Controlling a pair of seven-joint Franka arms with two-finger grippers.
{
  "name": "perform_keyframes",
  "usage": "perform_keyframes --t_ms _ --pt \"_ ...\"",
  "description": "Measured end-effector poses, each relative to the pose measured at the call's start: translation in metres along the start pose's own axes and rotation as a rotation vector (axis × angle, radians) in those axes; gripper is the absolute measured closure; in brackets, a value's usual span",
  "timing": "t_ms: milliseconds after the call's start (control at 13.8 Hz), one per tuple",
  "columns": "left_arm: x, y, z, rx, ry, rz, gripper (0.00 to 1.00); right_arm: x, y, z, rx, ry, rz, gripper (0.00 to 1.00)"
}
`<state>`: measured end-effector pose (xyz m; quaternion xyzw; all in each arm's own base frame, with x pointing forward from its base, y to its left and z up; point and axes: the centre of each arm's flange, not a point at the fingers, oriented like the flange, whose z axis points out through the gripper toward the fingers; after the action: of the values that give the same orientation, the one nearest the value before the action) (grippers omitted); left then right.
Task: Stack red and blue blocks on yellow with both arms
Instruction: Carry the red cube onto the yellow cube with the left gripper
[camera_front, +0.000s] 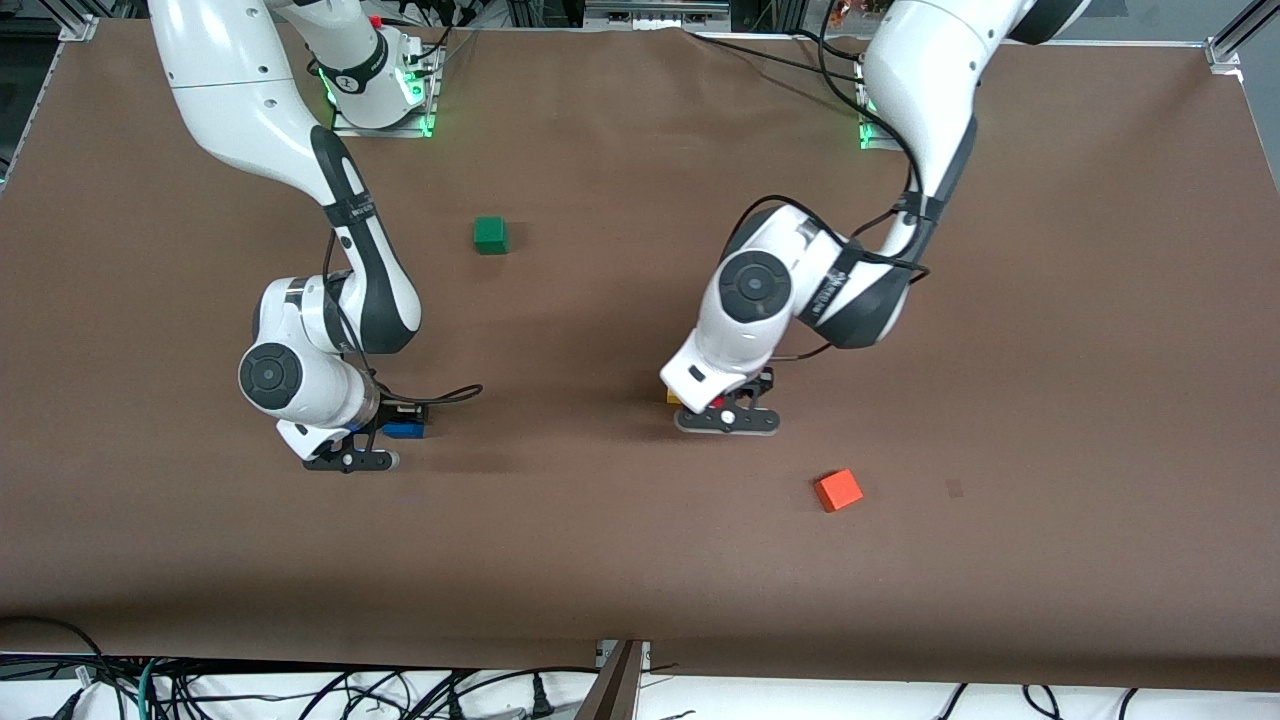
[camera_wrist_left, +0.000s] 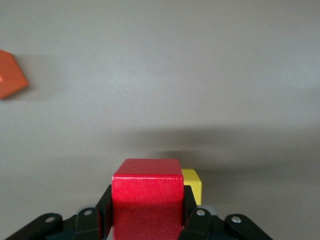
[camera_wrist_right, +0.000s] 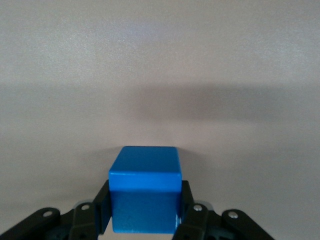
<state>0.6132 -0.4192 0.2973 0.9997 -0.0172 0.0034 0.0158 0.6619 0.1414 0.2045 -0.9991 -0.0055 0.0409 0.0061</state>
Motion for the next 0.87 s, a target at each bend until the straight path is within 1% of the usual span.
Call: perform_keyframes --t_ms 217,433,650,867 --pt "-0.020 0.026 0.025 0.016 -0.030 0.044 0.44 0.002 -0.001 -0.010 0.005 0.012 -0.010 0.44" --pt "-0.033 0.042 0.036 0.026 -0.042 0.081 0.44 0.006 -0.006 -0.038 0.016 0.007 -0.022 0.44" --pt "-0.036 0.042 0.040 0.034 -0.047 0.125 0.44 0.013 -0.014 -0.073 0.027 0.000 -0.036 0.44" --pt "-0.033 0.037 0.042 0.041 -0.048 0.134 0.44 0.018 -0.022 -0.099 0.036 0.004 -0.047 0.44"
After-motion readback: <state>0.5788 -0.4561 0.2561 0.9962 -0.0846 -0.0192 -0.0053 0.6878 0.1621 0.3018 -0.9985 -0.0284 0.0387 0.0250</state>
